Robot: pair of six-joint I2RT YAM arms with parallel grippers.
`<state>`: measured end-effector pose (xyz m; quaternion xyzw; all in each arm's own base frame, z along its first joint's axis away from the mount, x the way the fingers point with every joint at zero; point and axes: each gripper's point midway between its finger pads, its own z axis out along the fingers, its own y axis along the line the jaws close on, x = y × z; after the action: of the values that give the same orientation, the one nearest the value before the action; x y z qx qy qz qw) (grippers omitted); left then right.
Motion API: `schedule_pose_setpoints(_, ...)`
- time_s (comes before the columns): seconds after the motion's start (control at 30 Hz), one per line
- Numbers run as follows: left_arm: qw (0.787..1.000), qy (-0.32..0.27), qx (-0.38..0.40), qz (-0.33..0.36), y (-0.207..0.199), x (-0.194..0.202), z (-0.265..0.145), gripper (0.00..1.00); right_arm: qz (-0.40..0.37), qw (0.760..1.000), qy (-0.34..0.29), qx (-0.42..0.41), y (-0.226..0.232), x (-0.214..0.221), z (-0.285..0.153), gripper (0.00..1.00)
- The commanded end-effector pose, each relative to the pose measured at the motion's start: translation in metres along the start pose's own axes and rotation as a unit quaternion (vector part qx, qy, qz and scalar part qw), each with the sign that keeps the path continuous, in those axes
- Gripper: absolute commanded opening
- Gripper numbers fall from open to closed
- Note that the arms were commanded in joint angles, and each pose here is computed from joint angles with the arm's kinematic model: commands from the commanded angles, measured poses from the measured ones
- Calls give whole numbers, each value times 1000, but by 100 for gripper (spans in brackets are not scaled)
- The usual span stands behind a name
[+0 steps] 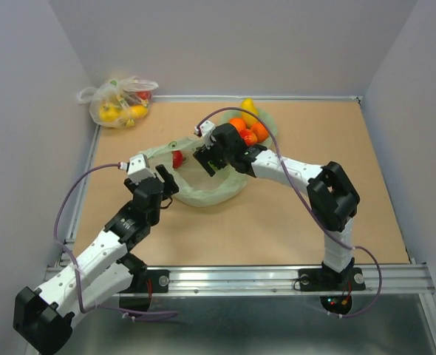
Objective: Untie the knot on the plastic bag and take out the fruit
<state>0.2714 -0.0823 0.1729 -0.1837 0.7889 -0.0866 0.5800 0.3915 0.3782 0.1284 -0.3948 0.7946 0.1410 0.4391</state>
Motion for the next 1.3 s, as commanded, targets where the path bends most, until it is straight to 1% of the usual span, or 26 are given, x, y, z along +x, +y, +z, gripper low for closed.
schedule_pose_setpoints(0.0, 1000, -2, -2, -21, -8, 0, 8, 83, -16, 996, -42, 81, -34, -41, -5, 93)
schedule_pose_setpoints(0.13, 1000, 6, -4, -22, -14, 6, 18, 85, -28, 996, -21, 88, -36, -25, 12, 93)
schedule_pose_setpoints(0.17, 1000, 14, -11, -15, -13, 12, 22, 88, -27, 995, -17, 90, -36, -22, 16, 93)
schedule_pose_setpoints(0.27, 999, 26, -16, -8, -16, 17, 27, 88, -19, 995, -4, 97, -37, -11, 27, 93)
schedule_pose_setpoints(0.4, 999, 26, -16, -11, -14, 18, 26, 88, 2, 997, 18, 73, -24, 14, 40, 90)
schedule_pose_setpoints(0.5, 999, 24, -20, -14, -8, 20, 26, 88, 22, 998, 26, 47, -12, 25, 40, 82)
schedule_pose_setpoints(0.53, 999, 24, -20, -15, -8, 20, 26, 88, 27, 999, 26, 37, -7, 25, 39, 81)
schedule_pose_setpoints(0.63, 999, 27, -24, -17, -4, 22, 27, 87, 48, 998, 26, -14, 16, 28, 33, 74)
schedule_pose_setpoints(0.67, 999, 27, -24, -17, -4, 22, 27, 87, 54, 997, 25, -42, 28, 28, 31, 72)
schedule_pose_setpoints(0.73, 999, 27, -26, -17, -3, 22, 28, 87, 72, 995, 28, -69, 43, 29, 27, 68)
schedule_pose_setpoints(0.83, 999, 24, -28, -17, 0, 20, 28, 87, 100, 985, 27, -137, 76, 23, 11, 63)
schedule_pose_setpoints(0.87, 999, 24, -30, -17, 1, 20, 28, 87, 111, 979, 23, -171, 90, 17, 0, 63)
schedule_pose_setpoints(0.93, 999, 27, -31, -16, 2, 22, 28, 87, 119, 975, 21, -188, 97, 13, -10, 63)
schedule_pose_setpoints(0.97, 999, 28, -31, -16, 3, 22, 28, 87, 120, 975, 11, -187, 95, 5, -19, 63)
schedule_pose_setpoints(1.03, 999, 29, -31, -16, 3, 23, 28, 87, 121, 977, 7, -178, 92, 2, -26, 63)
schedule_pose_setpoints(1.17, 999, 31, -36, -13, 6, 24, 30, 87, 103, 989, -17, -109, 64, -13, -35, 63)
schedule_pose_setpoints(1.23, 999, 32, -38, -12, 6, 24, 29, 87, 91, 990, -34, -105, 61, -27, -43, 63)
schedule_pose_setpoints(1.27, 999, 33, -39, -11, 7, 25, 30, 86, 79, 989, -42, -115, 64, -34, -46, 63)
